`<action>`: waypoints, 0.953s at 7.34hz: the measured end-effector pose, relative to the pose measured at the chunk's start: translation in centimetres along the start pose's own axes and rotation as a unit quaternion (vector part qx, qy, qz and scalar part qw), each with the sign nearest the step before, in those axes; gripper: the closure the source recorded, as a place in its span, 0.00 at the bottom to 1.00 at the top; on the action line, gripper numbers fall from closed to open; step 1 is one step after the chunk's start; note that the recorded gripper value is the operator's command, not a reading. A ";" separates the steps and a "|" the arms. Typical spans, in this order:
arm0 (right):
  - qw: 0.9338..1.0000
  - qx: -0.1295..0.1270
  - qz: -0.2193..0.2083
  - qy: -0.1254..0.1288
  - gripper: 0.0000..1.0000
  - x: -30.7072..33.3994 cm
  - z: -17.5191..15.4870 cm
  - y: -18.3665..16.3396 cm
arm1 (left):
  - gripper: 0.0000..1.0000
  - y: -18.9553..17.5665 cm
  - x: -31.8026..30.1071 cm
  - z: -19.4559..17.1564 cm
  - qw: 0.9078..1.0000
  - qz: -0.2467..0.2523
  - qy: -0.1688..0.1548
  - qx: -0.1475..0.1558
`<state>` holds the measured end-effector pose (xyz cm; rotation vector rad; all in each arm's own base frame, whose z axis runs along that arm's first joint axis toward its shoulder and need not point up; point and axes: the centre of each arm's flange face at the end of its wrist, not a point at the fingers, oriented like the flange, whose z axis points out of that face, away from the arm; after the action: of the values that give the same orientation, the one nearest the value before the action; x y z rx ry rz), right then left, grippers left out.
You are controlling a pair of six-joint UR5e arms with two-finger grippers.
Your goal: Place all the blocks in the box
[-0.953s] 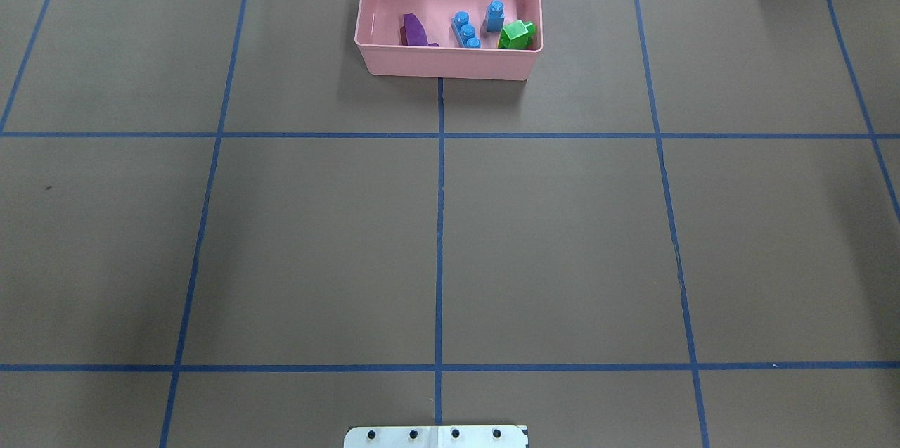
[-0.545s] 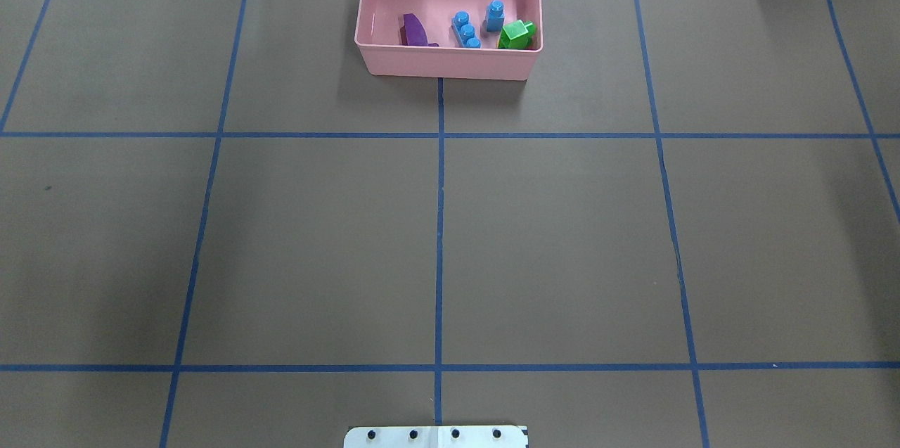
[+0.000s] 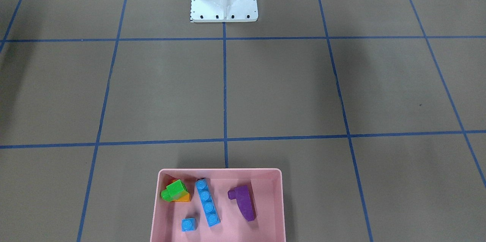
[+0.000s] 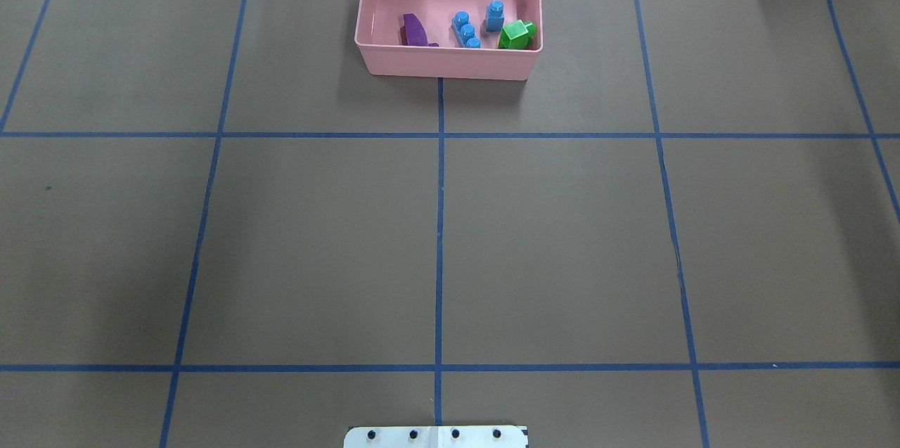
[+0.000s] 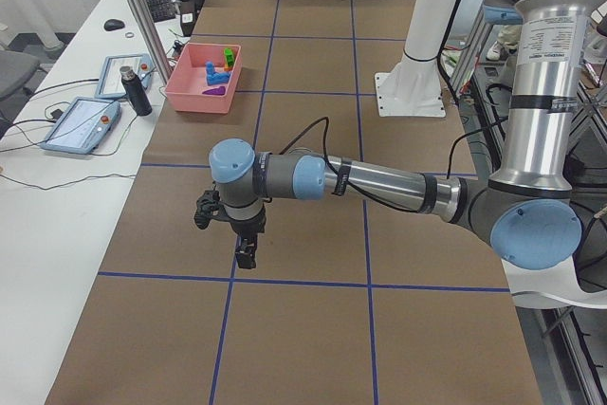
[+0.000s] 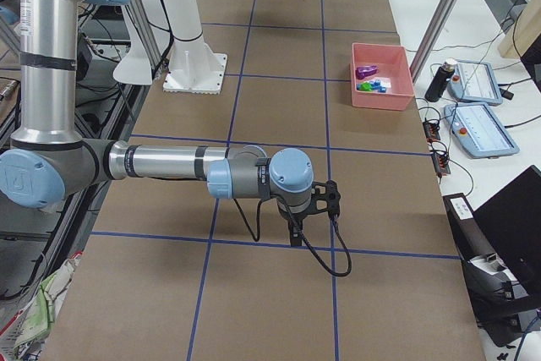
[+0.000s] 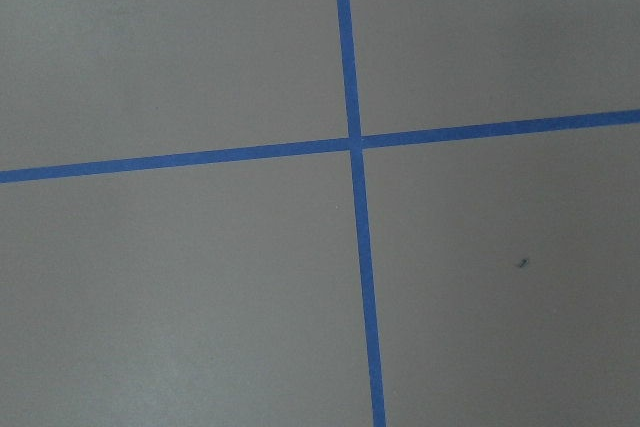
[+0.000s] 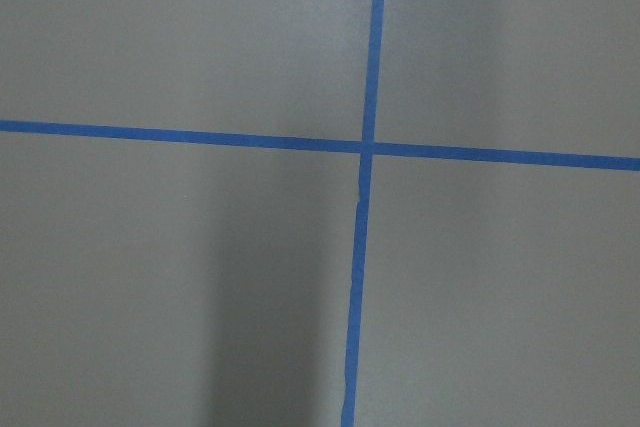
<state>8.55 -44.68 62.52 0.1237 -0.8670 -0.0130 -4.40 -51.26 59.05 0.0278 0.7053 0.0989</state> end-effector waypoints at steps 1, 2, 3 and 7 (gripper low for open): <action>1.000 0.001 0.004 -0.017 0.00 -0.4 0.0 -0.1 | 0.00 -0.1 0.1 -0.2 1.000 0.001 0.000 0.002; 0.999 0.001 0.013 -0.033 0.00 -0.7 -0.1 -0.1 | 0.00 -0.2 0.2 -0.2 1.000 0.001 0.000 0.002; 0.999 0.002 0.022 -0.038 0.00 -0.9 -0.2 -0.2 | 0.00 -0.3 0.4 -0.4 1.000 -0.007 0.000 0.005; 0.999 0.001 0.031 -0.018 0.00 -0.4 -0.1 0.0 | 0.00 -0.6 0.7 -0.9 1.000 -0.028 0.000 0.010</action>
<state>8.34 -44.68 62.19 0.0989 -0.9062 0.0433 -4.38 -51.76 57.88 0.0273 0.7064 0.0371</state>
